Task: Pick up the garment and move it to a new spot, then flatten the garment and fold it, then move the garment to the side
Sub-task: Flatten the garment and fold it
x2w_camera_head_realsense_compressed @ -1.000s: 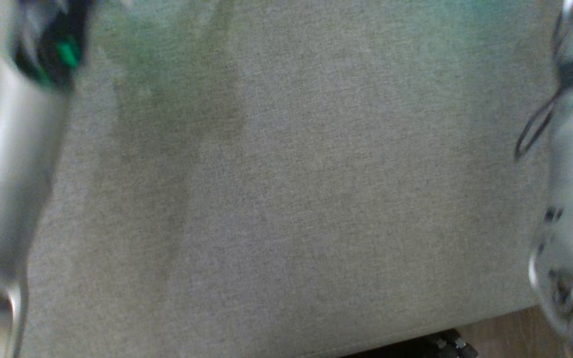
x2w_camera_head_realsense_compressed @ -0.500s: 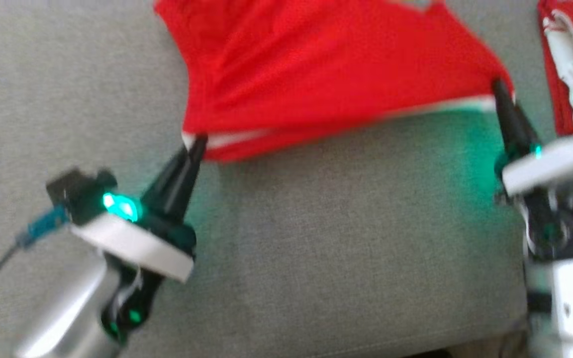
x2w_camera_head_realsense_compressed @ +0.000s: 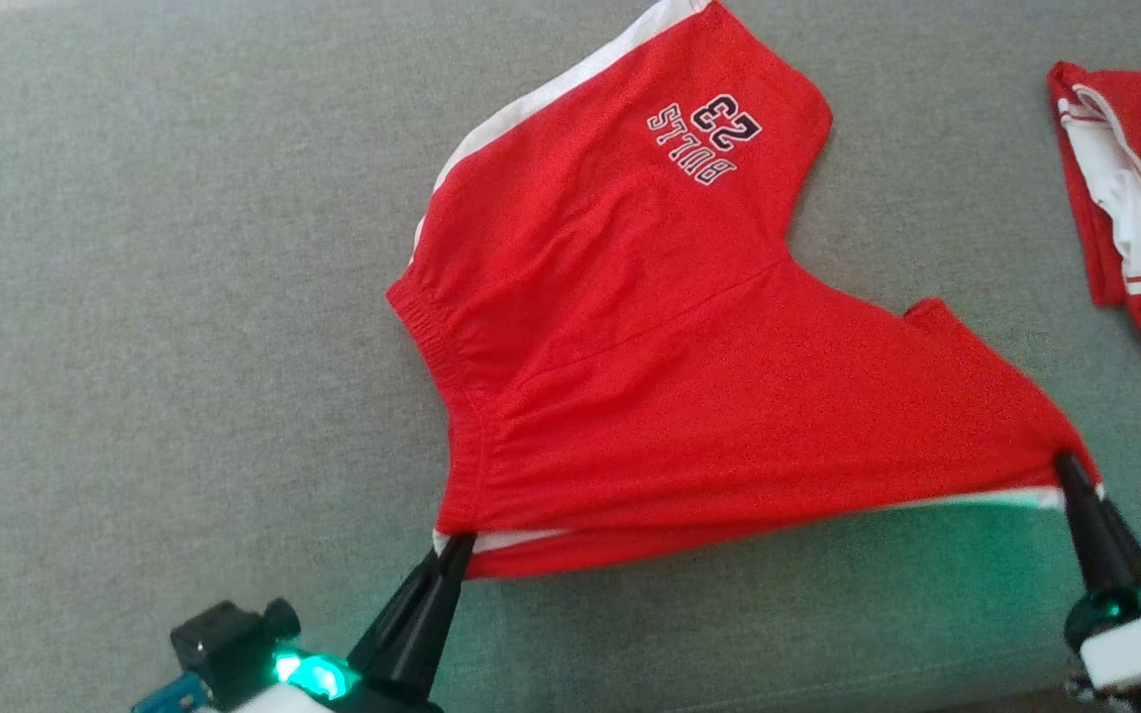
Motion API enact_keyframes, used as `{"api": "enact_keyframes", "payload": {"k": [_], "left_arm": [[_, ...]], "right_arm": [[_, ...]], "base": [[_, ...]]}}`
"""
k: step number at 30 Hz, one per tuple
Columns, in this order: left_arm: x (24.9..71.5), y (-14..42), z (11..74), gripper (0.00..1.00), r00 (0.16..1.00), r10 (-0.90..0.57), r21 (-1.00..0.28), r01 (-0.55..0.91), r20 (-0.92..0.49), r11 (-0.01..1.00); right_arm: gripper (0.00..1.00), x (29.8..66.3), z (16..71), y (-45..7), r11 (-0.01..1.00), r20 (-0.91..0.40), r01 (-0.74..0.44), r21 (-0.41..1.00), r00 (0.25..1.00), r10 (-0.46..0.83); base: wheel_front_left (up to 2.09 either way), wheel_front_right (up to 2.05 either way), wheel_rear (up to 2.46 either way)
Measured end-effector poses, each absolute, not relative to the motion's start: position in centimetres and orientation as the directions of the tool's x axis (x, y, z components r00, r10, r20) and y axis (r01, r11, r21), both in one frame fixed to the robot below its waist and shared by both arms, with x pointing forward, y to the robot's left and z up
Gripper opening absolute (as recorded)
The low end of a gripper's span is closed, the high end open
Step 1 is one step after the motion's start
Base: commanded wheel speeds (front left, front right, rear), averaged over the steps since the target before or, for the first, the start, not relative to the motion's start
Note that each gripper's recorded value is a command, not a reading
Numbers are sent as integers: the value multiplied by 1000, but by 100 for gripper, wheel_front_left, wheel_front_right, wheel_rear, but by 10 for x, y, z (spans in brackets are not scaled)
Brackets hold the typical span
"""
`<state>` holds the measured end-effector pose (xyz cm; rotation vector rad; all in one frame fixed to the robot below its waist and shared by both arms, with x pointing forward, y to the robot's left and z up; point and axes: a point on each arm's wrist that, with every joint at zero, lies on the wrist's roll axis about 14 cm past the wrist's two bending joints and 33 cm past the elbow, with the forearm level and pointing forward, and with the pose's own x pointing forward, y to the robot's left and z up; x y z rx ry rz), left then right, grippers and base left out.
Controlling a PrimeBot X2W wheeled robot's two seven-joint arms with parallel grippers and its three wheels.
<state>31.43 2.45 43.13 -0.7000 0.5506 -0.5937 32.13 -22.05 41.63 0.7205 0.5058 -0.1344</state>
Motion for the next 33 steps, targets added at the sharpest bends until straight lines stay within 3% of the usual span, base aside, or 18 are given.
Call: {"api": "enact_keyframes", "payload": {"k": [4, 13, 18, 24, 33], "left_arm": [[326, 22, 437, 0, 693, -679, -723, 337, -243, 603], [398, 26, 465, 0, 722, -681, -737, 393, -123, 549], [424, 30, 470, 0, 751, -653, -774, 355, -98, 524], [455, 42, 451, 0, 794, -592, -757, 299, -141, 581], [476, 53, 433, 0, 832, -528, -735, 250, -170, 631]], "right_arm": [[0, 348, 430, -216, 759, -436, 228, 609, 896, 81], [0, 465, 457, -188, 817, -363, 27, 576, 904, 226], [0, 509, 442, -171, 821, -415, 0, 571, 863, 289], [0, 550, 420, -144, 798, -464, -14, 603, 807, 365], [0, 596, 411, -123, 842, -506, -51, 536, 780, 369]], "base": [[0, 0, 0], [0, 0, 0], [0, 0, 0], [0, 0, 0], [0, 0, 0]]}}
